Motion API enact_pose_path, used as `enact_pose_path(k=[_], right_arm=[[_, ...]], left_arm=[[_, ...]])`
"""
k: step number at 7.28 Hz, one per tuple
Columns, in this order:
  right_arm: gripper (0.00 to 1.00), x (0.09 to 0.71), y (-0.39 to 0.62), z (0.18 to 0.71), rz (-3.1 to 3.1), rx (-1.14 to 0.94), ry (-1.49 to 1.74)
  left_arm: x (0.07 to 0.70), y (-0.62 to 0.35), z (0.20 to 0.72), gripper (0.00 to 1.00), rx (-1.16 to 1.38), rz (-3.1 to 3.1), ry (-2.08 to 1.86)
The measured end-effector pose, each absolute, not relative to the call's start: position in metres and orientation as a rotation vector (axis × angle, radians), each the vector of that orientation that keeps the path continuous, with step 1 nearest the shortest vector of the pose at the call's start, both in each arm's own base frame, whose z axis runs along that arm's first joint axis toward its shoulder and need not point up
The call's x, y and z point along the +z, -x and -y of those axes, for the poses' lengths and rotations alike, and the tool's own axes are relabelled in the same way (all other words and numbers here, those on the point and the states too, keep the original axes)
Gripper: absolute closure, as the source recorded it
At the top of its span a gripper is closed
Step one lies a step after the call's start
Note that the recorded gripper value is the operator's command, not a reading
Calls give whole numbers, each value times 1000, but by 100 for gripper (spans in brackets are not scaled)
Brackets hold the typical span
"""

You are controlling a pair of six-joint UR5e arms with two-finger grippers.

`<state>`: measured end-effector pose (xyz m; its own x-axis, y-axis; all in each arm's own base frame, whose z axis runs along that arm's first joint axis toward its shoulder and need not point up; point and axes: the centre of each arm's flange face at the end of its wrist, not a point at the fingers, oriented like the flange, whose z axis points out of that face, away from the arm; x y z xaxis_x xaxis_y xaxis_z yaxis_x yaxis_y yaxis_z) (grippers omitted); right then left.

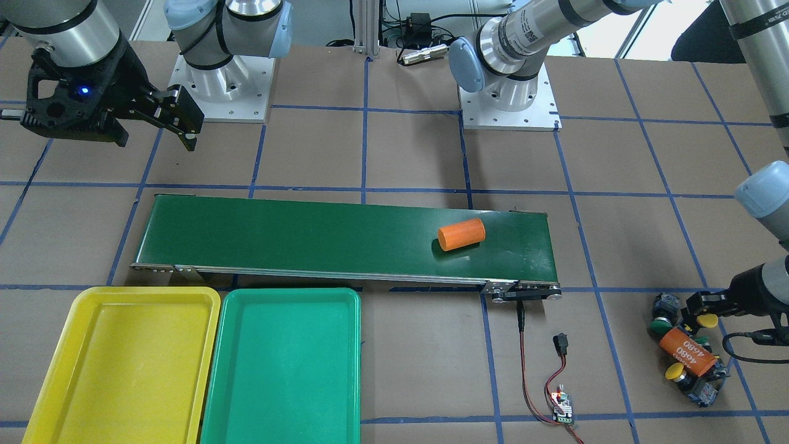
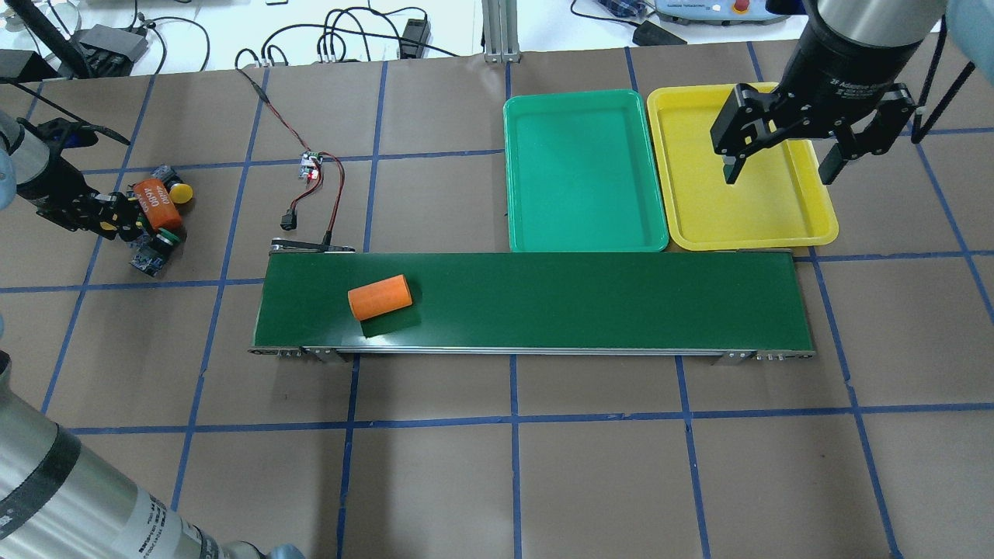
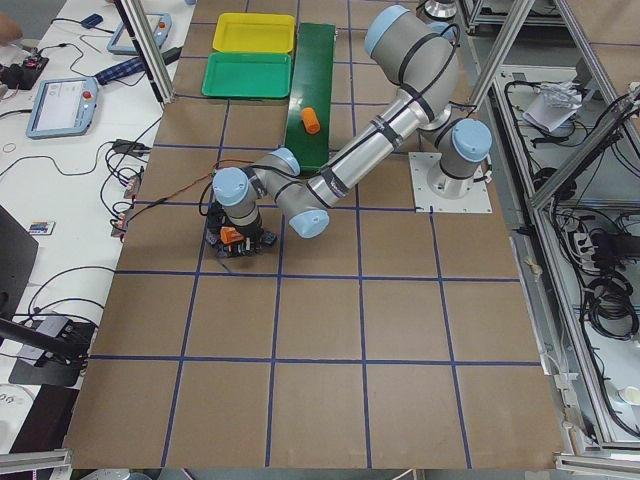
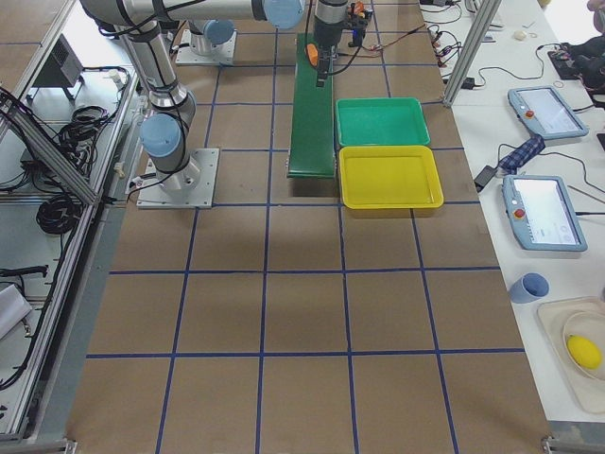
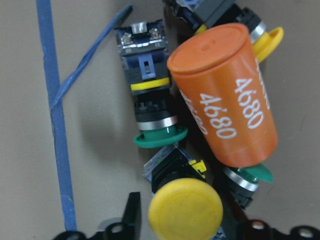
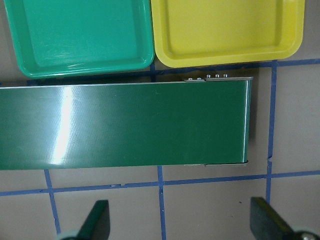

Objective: Sort buttons by color to trays
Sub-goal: 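Return the left gripper to the pile and grasp a yellow button switch, then place the yellow button switch on the conveyor with the left gripper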

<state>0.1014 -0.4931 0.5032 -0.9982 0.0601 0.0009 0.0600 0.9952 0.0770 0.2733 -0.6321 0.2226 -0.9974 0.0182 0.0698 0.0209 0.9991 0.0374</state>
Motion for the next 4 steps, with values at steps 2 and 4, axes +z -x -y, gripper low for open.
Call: enact_pose_path(k=[2, 4], right_arm=[[0, 505, -101, 493, -3137, 116, -95], [0, 505, -101, 494, -3137, 117, -95]], left_arm=[[251, -262, 624, 100, -70, 3067, 41], [292, -213, 600, 100, -112, 3046, 47]])
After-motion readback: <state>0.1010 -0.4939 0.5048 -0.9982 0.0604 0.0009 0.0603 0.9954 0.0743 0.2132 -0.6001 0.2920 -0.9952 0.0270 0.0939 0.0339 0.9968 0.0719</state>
